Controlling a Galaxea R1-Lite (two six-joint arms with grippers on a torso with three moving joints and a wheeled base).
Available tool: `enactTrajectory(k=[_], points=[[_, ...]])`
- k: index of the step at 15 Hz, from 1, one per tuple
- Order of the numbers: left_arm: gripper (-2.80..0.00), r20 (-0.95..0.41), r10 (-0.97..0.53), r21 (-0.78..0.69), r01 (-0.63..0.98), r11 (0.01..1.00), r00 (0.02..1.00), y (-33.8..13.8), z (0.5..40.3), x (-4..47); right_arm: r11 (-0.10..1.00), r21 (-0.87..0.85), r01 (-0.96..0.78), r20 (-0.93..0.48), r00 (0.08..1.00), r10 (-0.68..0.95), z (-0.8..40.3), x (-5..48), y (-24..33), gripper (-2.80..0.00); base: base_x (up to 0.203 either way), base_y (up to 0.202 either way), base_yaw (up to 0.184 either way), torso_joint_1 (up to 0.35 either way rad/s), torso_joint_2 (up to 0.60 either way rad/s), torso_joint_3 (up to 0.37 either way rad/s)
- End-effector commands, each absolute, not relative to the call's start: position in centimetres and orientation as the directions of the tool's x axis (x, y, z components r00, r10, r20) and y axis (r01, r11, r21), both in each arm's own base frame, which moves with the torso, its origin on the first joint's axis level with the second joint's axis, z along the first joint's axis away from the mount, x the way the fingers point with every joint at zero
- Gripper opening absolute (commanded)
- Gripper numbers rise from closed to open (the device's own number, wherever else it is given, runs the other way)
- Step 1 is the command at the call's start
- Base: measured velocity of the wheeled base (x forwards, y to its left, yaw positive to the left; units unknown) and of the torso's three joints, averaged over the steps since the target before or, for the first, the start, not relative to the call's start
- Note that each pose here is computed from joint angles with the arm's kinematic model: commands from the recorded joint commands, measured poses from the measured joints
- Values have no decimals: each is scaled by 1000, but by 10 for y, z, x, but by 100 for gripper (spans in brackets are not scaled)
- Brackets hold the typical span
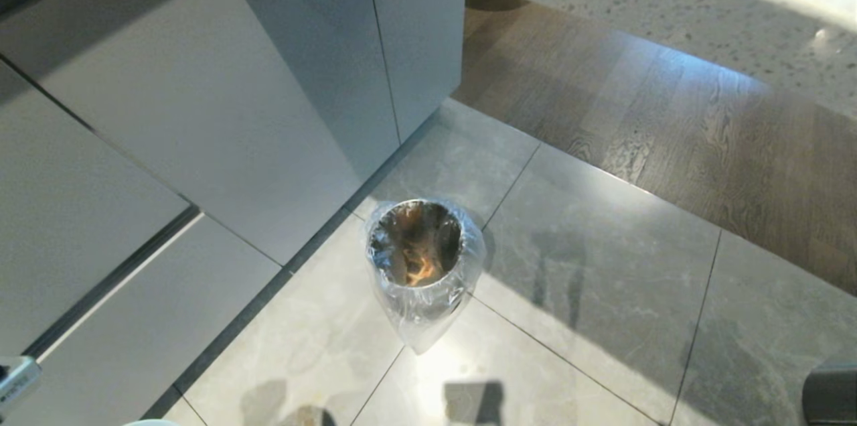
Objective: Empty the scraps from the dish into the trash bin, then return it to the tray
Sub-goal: Move the bowl over the trash can
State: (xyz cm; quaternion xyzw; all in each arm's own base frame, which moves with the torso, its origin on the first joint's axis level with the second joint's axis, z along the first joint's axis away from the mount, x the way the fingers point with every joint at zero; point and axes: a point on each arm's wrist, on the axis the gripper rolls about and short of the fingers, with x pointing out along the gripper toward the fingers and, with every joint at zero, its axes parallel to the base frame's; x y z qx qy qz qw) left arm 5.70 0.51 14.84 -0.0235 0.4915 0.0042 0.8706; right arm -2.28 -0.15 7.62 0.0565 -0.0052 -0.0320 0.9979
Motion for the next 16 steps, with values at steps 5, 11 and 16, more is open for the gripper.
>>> enactTrajectory(k=[5,11,16], points=[[-280,-859,-17,-38,-30,999,512,5,149,56,992,114,63,8,998,-64,76,-23,-2,-280,0,0,0,2,3,-197],[-280,-857,-19,-39,-28,999,514,5,150,56,992,114,63,8,998,-64,76,-23,-2,-280,0,0,0,3,3,-200],[-280,-847,-31,-44,-12,999,531,5,152,58,992,114,63,8,998,-64,76,-23,-2,-280,0,0,0,2,4,-139]])
